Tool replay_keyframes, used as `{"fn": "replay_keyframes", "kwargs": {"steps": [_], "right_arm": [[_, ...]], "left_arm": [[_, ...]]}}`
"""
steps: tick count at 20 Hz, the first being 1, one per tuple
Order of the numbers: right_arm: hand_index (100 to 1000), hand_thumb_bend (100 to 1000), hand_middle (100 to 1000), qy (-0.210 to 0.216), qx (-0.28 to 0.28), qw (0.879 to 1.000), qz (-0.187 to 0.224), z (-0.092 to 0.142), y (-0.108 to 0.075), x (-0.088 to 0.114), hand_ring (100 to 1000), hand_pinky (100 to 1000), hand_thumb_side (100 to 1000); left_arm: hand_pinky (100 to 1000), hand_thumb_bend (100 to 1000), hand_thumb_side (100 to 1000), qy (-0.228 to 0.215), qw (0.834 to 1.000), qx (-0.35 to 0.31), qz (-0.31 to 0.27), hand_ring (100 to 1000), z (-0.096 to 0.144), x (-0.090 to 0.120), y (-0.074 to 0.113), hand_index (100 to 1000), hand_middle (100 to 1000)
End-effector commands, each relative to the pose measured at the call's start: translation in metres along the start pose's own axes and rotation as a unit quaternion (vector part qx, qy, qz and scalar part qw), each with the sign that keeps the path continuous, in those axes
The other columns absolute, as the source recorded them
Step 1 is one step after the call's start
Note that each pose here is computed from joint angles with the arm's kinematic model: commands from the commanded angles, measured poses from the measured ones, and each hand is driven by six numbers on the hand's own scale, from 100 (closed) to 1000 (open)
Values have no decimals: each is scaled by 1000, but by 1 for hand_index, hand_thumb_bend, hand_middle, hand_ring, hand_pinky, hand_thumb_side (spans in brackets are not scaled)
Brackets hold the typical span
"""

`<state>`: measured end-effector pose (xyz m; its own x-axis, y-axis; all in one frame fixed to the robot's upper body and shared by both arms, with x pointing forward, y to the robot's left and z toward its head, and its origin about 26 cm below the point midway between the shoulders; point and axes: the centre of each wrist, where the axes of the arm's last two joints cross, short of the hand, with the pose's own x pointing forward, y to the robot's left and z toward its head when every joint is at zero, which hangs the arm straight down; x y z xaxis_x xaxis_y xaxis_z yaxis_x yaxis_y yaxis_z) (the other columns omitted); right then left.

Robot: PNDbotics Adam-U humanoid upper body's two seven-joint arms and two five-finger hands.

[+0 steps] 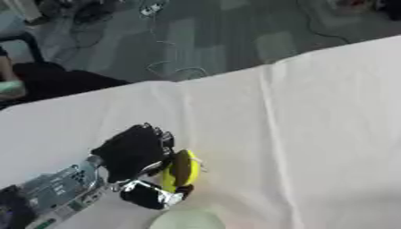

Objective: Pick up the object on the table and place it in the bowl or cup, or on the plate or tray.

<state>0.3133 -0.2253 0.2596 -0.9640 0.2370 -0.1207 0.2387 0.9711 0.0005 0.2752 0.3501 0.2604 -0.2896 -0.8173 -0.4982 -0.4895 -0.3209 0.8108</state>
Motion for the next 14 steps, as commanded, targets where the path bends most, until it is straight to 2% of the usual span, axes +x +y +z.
{"fn": "replay_keyframes", "kwargs": {"steps": [1,7,14], "right_arm": [[531,239,346,-118,-132,980,-88,-2,-6,2,330,285,867],[517,227,335,-108,-105,986,-66,12,-15,3,327,292,853],[507,229,325,-100,-74,991,-49,23,-23,5,324,304,836]], "left_arm": [[100,187,781,-4,1000,18,0,100,0,-3,5,153,100],[100,184,784,-19,999,37,11,100,2,-2,3,153,100],[100,181,784,-62,996,46,35,100,2,5,-2,154,100]]}}
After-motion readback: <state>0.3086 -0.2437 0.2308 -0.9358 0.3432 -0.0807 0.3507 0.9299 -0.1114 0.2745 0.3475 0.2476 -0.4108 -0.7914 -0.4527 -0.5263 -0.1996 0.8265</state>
